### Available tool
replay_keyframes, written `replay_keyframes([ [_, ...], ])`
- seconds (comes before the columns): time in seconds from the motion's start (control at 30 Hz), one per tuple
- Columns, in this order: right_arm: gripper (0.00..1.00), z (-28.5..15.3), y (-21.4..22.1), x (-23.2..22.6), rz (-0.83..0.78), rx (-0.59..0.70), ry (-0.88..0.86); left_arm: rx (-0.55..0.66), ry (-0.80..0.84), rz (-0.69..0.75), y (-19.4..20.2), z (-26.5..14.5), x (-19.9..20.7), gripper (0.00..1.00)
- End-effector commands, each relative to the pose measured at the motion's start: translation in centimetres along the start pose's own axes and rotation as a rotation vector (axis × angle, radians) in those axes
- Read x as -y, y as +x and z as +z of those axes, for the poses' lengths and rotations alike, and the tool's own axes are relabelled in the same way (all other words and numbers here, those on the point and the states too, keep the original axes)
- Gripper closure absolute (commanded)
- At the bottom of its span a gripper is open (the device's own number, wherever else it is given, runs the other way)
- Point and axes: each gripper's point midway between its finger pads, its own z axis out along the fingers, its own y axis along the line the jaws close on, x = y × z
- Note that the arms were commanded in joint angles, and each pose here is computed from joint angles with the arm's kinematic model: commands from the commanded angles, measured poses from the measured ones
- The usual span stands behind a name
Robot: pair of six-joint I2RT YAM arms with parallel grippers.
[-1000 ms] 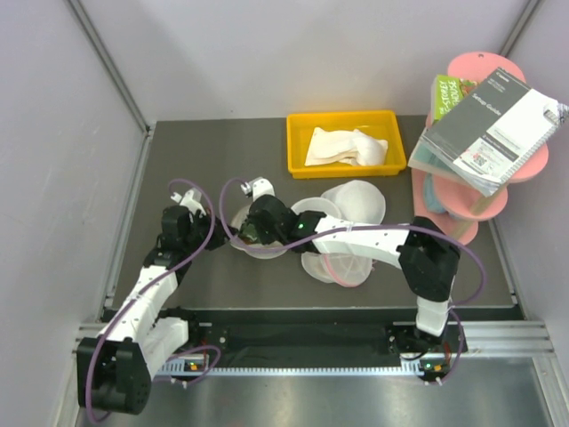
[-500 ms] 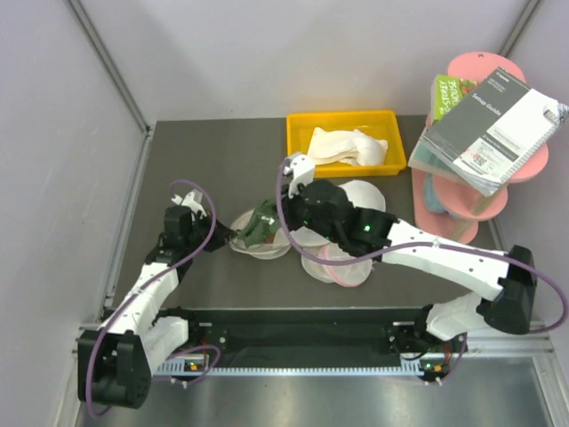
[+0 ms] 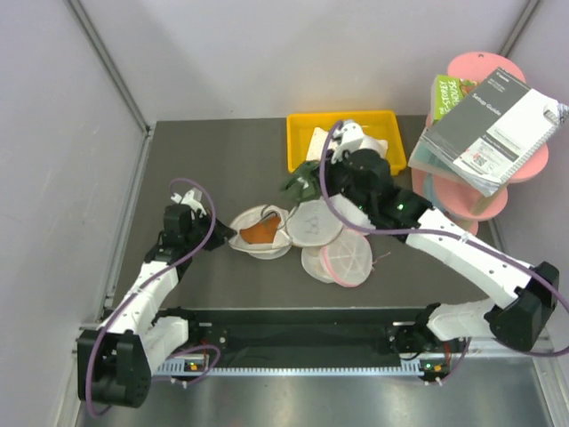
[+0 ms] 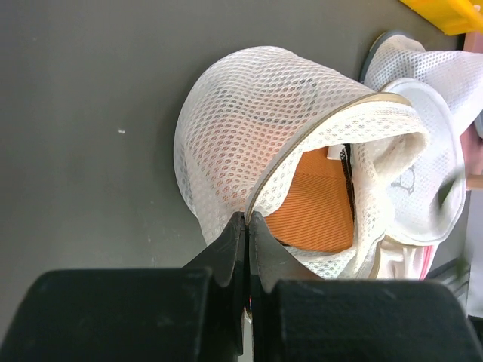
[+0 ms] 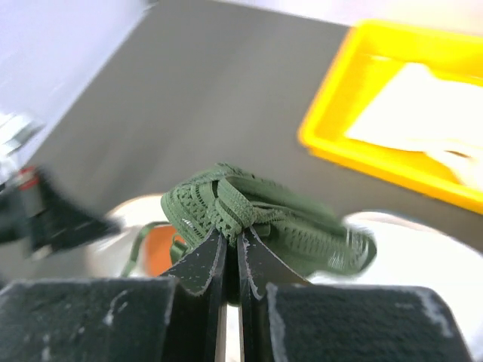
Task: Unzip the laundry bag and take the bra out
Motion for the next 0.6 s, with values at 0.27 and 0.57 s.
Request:
replay_keyframes([
  [0.27,1.00,3.0,-9.9,10.7,0.001,0.188,0.172,0.037,-0.003,0.044,-1.7,-0.2,0.8,1.00],
  [0.57,1.00,10.8,-11.6,16.5,-0.030,0.216,0.280,0.030,-0.002,0.044,-1.9,-0.1,0.9,1.00],
])
